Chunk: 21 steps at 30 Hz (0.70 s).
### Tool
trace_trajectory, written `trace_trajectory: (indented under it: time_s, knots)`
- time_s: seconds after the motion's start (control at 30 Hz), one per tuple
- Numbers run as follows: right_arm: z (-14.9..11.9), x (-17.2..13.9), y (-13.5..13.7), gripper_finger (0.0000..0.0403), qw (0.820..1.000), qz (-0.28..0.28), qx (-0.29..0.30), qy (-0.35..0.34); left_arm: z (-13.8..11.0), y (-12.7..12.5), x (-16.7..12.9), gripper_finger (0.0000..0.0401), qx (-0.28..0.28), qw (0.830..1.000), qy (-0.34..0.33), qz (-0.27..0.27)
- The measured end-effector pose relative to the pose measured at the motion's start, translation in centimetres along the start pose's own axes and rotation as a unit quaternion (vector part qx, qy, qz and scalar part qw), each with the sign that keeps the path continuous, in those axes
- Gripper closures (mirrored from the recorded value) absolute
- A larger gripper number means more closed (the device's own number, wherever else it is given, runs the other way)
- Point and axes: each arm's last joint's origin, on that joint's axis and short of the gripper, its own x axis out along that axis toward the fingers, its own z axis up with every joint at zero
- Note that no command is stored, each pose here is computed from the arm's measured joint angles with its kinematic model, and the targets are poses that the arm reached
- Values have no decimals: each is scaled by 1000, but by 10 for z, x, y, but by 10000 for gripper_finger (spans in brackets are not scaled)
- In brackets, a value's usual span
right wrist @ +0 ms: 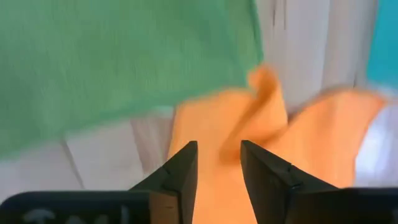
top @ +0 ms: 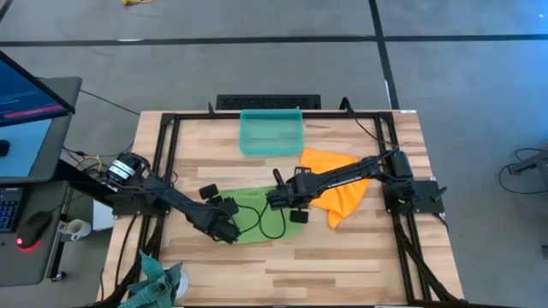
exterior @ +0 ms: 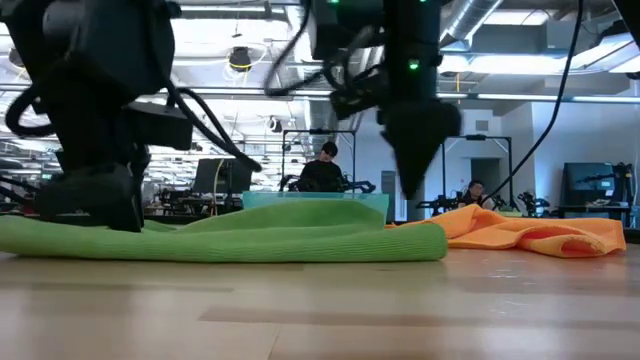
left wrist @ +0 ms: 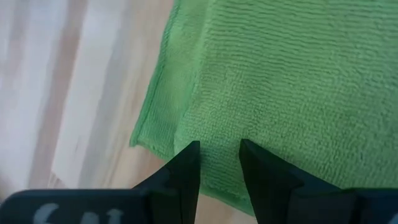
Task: Roll microfiber towels into tight, uniform cylinder then place into a basket
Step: Fold the green towel
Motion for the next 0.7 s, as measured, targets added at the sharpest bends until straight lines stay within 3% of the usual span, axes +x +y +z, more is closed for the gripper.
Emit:
trace_trajectory:
  time_s: [0.33, 0.47, 0.7]
  knots:
    - [-17, -8, 34, 282, 998, -7, -47, 30, 7, 6, -10, 292, -13, 1000, -7, 13]
    - [-28, -5, 57, 286, 996, -14, -78, 26, 6, 15, -23, 292, -53, 998, -22, 23]
    - [-61, -1, 67, 287, 995, -32, -84, -31, 4, 12, -51, 292, -108, 988, -104, -38]
